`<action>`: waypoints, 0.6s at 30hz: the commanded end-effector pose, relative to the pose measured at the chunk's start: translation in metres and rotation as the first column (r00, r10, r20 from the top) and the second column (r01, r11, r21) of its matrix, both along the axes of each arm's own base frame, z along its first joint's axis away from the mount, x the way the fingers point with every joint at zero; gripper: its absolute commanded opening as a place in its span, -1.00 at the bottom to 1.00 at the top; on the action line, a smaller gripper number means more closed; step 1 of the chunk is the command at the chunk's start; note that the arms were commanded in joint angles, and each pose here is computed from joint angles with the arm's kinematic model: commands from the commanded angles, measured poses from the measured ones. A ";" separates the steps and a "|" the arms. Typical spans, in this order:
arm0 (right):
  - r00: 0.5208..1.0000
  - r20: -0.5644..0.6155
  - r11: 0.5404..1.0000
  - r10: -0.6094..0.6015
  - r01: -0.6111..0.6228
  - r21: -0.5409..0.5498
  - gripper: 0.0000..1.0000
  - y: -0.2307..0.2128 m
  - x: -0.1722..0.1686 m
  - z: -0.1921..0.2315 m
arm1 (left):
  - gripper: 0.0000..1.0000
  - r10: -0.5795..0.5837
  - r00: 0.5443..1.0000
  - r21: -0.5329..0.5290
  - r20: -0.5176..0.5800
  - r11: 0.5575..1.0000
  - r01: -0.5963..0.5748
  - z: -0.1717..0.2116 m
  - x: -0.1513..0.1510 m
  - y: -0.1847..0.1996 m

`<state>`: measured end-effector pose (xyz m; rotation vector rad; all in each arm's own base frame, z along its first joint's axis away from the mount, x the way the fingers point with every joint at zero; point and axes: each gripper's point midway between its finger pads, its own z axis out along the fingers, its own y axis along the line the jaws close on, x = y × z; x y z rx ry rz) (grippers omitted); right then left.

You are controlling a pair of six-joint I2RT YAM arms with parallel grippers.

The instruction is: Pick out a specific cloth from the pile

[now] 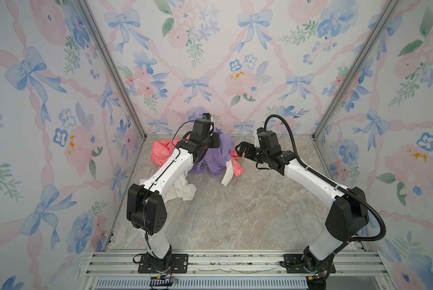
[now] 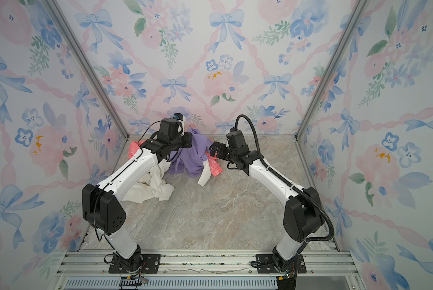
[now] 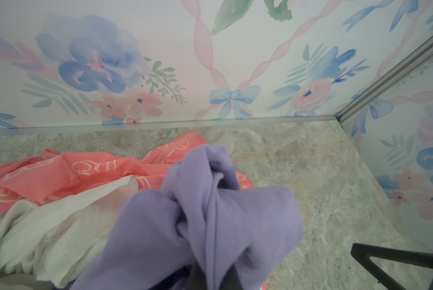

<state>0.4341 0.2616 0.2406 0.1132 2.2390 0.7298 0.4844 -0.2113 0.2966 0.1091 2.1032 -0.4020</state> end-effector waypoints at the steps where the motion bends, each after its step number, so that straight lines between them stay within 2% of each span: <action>1: 0.999 0.047 0.999 -0.028 0.027 0.022 0.98 -0.009 -0.001 0.018 | -1.00 -0.006 0.983 -0.069 0.186 0.997 0.019 0.082 0.000 0.001; 8: 0.997 0.062 0.999 -0.035 0.034 0.016 0.98 -0.013 -0.005 0.023 | -1.00 -0.002 0.951 -0.111 0.309 0.993 0.038 0.146 0.001 0.007; 18: 0.996 0.069 0.999 -0.050 0.051 -0.003 0.97 -0.023 -0.004 0.026 | -1.00 0.028 0.932 -0.190 0.362 0.981 0.044 0.185 0.001 0.025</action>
